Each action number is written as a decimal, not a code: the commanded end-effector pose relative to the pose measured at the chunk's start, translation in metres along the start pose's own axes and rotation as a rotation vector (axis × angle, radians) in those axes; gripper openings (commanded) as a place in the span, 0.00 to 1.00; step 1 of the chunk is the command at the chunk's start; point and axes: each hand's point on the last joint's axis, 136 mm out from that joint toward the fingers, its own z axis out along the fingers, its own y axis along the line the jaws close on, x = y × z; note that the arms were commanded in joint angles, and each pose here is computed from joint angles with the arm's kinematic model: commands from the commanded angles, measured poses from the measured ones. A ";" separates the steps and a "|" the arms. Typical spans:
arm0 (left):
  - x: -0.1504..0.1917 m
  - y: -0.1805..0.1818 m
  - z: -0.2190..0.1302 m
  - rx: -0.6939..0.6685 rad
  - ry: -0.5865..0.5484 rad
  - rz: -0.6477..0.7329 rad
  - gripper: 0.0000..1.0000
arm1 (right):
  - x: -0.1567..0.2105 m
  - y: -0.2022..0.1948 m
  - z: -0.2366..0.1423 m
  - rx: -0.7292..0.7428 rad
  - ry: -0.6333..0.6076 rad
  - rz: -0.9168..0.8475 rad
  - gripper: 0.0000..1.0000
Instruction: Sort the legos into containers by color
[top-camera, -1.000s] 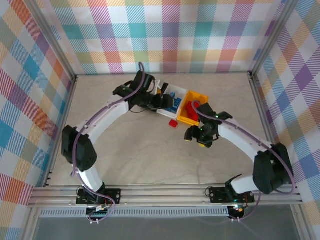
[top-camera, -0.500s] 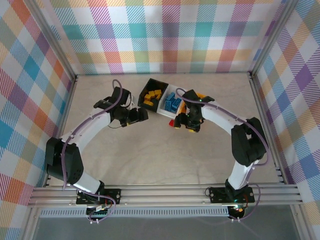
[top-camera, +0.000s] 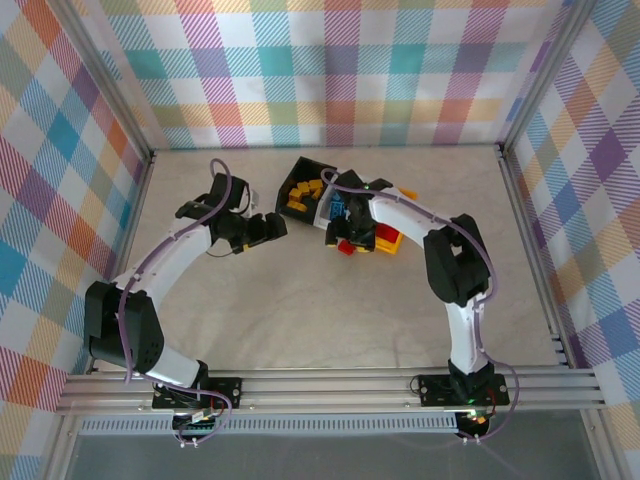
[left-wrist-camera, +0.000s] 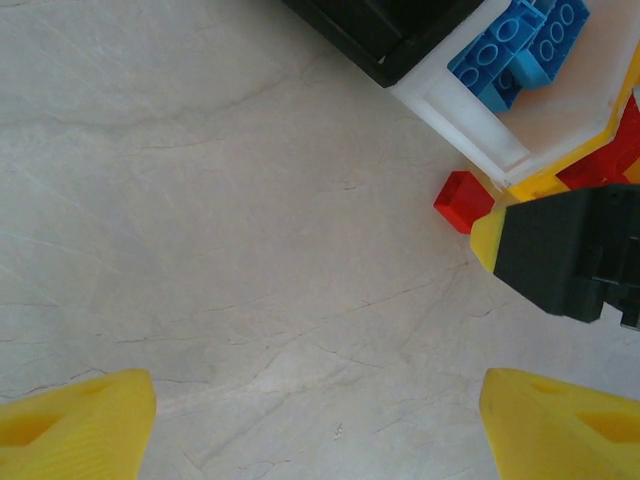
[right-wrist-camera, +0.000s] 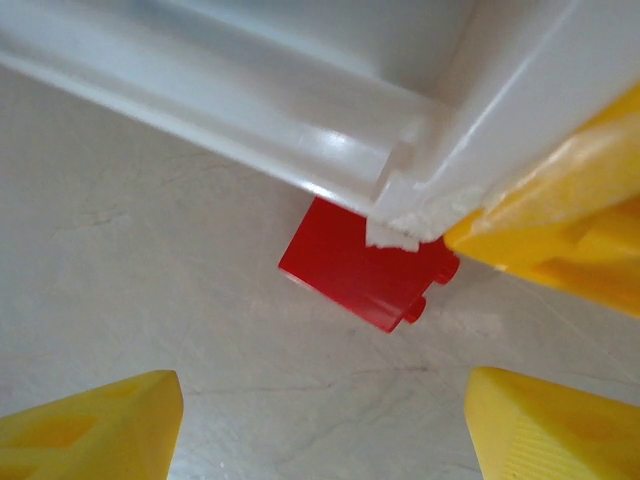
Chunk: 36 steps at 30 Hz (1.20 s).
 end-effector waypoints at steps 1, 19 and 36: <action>-0.001 0.003 -0.007 0.010 -0.004 0.005 0.85 | -0.002 -0.011 0.002 0.089 0.004 0.065 0.75; 0.001 0.008 -0.007 0.006 0.021 0.013 0.85 | -0.010 -0.010 0.037 0.200 -0.023 0.162 0.69; 0.017 0.015 -0.009 0.009 0.030 -0.001 0.85 | 0.016 -0.019 0.046 0.271 -0.028 0.105 0.54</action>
